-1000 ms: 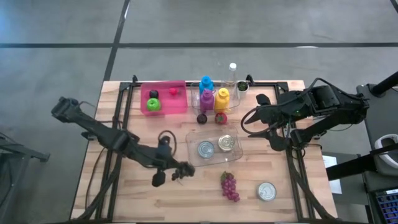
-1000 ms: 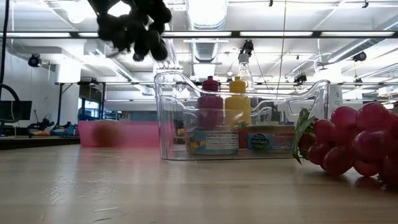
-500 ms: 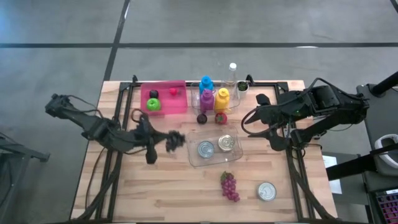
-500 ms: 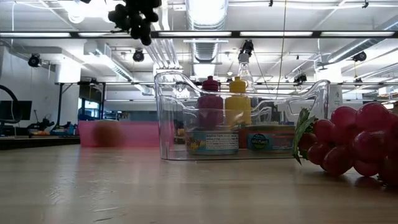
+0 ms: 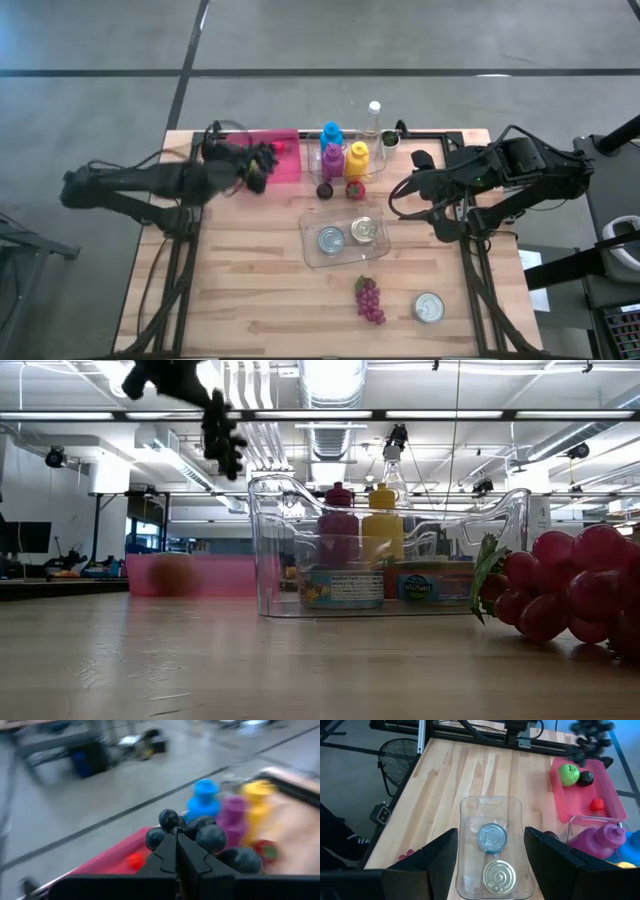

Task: Pick & Place Food Item
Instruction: Put the black grapes into the pink bin, then put the blue tuna can into the bottom transparent bin

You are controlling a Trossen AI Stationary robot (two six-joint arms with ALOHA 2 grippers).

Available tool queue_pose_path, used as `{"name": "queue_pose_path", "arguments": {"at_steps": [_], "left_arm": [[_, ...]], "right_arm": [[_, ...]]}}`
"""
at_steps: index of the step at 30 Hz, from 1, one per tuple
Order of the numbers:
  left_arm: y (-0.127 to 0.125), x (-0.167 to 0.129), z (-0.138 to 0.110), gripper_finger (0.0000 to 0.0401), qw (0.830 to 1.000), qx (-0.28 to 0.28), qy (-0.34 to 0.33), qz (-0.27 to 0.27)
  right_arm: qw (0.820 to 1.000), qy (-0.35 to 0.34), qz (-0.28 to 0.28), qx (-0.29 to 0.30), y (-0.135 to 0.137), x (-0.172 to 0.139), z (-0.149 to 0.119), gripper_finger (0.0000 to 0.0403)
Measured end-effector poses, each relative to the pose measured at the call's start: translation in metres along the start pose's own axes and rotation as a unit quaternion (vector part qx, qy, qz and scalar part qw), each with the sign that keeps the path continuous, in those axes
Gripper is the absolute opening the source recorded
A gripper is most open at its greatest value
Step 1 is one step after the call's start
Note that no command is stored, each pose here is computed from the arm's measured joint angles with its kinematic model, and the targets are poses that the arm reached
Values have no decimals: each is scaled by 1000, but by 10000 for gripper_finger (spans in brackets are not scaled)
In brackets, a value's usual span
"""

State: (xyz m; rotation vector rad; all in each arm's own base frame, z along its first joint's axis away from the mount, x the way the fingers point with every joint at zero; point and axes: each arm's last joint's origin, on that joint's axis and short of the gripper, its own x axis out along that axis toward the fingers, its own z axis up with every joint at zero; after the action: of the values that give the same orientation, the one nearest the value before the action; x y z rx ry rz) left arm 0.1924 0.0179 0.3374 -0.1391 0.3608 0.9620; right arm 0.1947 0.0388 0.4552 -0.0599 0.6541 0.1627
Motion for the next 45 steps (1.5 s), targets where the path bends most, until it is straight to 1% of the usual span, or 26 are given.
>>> {"name": "queue_pose_path", "arguments": {"at_steps": [2, 6, 10, 12, 15, 22, 26, 32, 34, 38, 45], "left_arm": [[14, 18, 3, 0, 999, -16, 24, 29], [43, 54, 5, 0, 993, -46, 84, 66], [68, 89, 1, 0, 983, -75, 142, 90], [77, 104, -3, 0, 977, -87, 169, 96], [82, 123, -11, 0, 969, -91, 204, 102], [72, 154, -32, 0, 957, -62, 266, 99], [69, 164, -40, 1, 952, -54, 285, 103], [68, 166, -42, 18, 951, -61, 286, 101], [68, 166, -42, 29, 951, -73, 285, 99], [68, 167, -41, 58, 951, -79, 282, 99], [68, 167, -41, 128, 951, -86, 281, 100]], "right_arm": [[1000, 0, 0, 0, 0, 0, 0, 224], [1000, -1, 0, 1, 0, 0, 0, 224], [1000, -1, 0, 2, 0, 0, 0, 224], [1000, -1, 0, 2, 0, 0, 0, 224], [1000, -1, 0, 2, 0, 0, 0, 224], [1000, -1, 0, 2, 0, 0, 0, 224], [1000, -1, 0, 2, 0, 0, 0, 224], [1000, 0, 0, 2, 0, 0, 0, 224], [1000, 0, 0, 2, 0, 0, 0, 224], [1000, 0, 0, 0, 0, 0, 0, 224], [1000, 0, 0, 2, 0, 0, 0, 224]]}}
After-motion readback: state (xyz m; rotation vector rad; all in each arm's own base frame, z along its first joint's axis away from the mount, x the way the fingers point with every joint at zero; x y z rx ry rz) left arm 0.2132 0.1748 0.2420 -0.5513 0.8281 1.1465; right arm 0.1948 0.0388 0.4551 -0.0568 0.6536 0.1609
